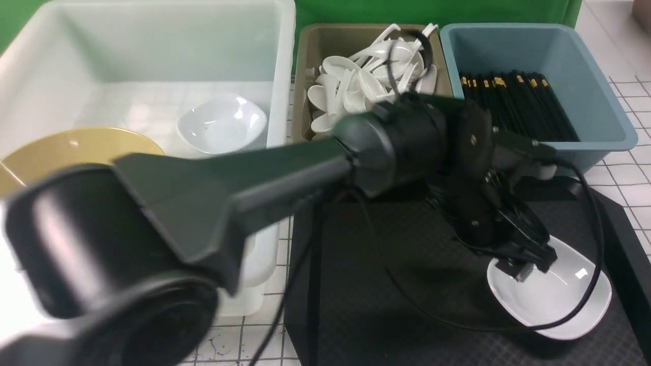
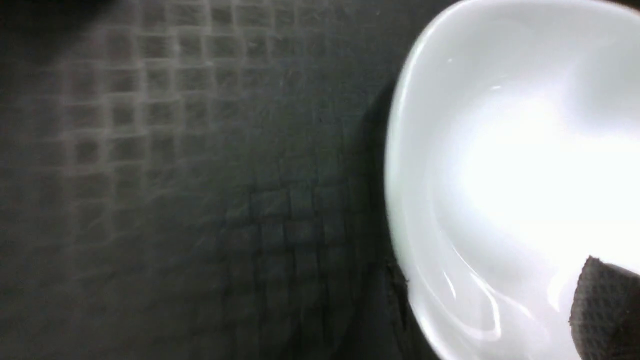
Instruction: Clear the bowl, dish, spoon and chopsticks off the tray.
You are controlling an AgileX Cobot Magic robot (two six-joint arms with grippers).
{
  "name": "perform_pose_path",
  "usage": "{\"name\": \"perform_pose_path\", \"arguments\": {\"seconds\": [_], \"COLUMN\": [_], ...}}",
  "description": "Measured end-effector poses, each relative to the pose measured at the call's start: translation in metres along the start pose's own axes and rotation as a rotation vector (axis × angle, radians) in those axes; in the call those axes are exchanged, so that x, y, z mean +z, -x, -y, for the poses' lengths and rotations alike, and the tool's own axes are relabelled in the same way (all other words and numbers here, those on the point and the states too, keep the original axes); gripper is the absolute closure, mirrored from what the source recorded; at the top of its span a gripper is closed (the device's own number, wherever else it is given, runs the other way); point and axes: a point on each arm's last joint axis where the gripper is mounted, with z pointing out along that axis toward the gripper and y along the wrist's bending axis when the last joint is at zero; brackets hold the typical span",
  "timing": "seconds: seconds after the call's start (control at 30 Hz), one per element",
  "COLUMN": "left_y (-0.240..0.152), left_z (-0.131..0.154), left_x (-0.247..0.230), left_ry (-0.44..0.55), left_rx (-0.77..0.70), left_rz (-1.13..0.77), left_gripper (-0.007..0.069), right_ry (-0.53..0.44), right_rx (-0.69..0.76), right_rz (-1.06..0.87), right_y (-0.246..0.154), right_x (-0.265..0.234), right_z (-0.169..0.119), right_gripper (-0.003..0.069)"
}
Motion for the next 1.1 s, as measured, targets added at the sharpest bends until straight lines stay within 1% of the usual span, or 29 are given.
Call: {"name": "perform_pose_path", "arguments": {"seconds": [0.1, 0.13, 0.23, 0.27, 0.33, 0.4, 0.43, 0.5, 0.6, 0.7, 0.77, 0.8, 0.83, 0.87, 0.9, 1.03, 1.1], "left_y": [-0.003, -0.002, -0.004, -0.004, -0.004, -0.003, -0.001, 0.002, 0.005, 0.009, 0.012, 0.015, 0.015, 0.014, 0.012, -0.007, -0.018], "left_z": [0.001, 0.002, 0.006, 0.007, 0.005, 0.004, 0.004, 0.004, -0.006, -0.017, -0.024, -0.029, -0.031, -0.036, -0.039, -0.061, -0.074], "left_x": [0.019, 0.019, 0.029, 0.029, 0.03, 0.029, 0.026, 0.014, -0.018, -0.051, -0.084, -0.117, -0.132, -0.161, -0.18, -0.263, -0.286], "left_ry": [-0.012, -0.012, -0.016, -0.017, -0.008, -0.003, -0.005, -0.006, 0.024, 0.061, 0.091, 0.119, 0.134, 0.169, 0.192, 0.314, 0.358], "left_rx": [-0.005, -0.005, 0.006, 0.007, 0.015, 0.016, 0.013, 0.012, 0.029, 0.04, 0.041, 0.041, 0.042, 0.042, 0.04, -0.009, -0.05], "left_rz": [-0.025, -0.024, -0.031, -0.028, -0.032, -0.022, -0.018, -0.015, -0.026, -0.017, 0.021, 0.069, 0.089, 0.127, 0.152, 0.23, 0.236], "left_gripper": [0.0193, 0.0195, 0.0249, 0.0306, 0.0395, 0.0514, 0.0552, 0.0592, 0.062, 0.062, 0.0622, 0.0622, 0.0622, 0.0622, 0.0622, 0.0622, 0.0622], "right_ry": [0.0, 0.0, 0.0, 0.0, 0.0, 0.0, 0.0, 0.001, 0.024, 0.068, 0.109, 0.146, 0.171, 0.216, 0.244, 0.321, 0.343], "right_rx": [0.0, 0.0, 0.0, 0.0, 0.0, 0.0, 0.0, 0.0, 0.008, 0.001, -0.015, -0.032, -0.041, -0.062, -0.077, -0.153, -0.192], "right_rz": [0.0, 0.0, 0.0, 0.0, 0.001, 0.002, 0.005, 0.018, 0.043, 0.078, 0.105, 0.13, 0.143, 0.164, 0.175, 0.194, 0.201], "right_y": [0.0, 0.0, 0.0, 0.0, 0.0, 0.0, 0.0, 0.002, 0.006, 0.014, 0.023, 0.03, 0.035, 0.046, 0.055, 0.089, 0.101], "right_x": [0.0, 0.0, 0.0, 0.0, 0.0, 0.0, 0.0, 0.0, -0.002, -0.006, -0.007, -0.008, -0.008, -0.007, -0.005, 0.001, 0.003], "right_z": [0.0, 0.0, 0.0, 0.0, 0.0, 0.0, 0.0, 0.0, -0.002, -0.005, -0.008, -0.011, -0.013, -0.017, -0.019, -0.033, -0.041], "right_gripper": [0.0606, 0.0606, 0.0605, 0.0604, 0.0604, 0.0604, 0.0604, 0.0604, 0.0604, 0.0604, 0.0604, 0.0604, 0.0604, 0.0604, 0.0604, 0.0604, 0.0604]}}
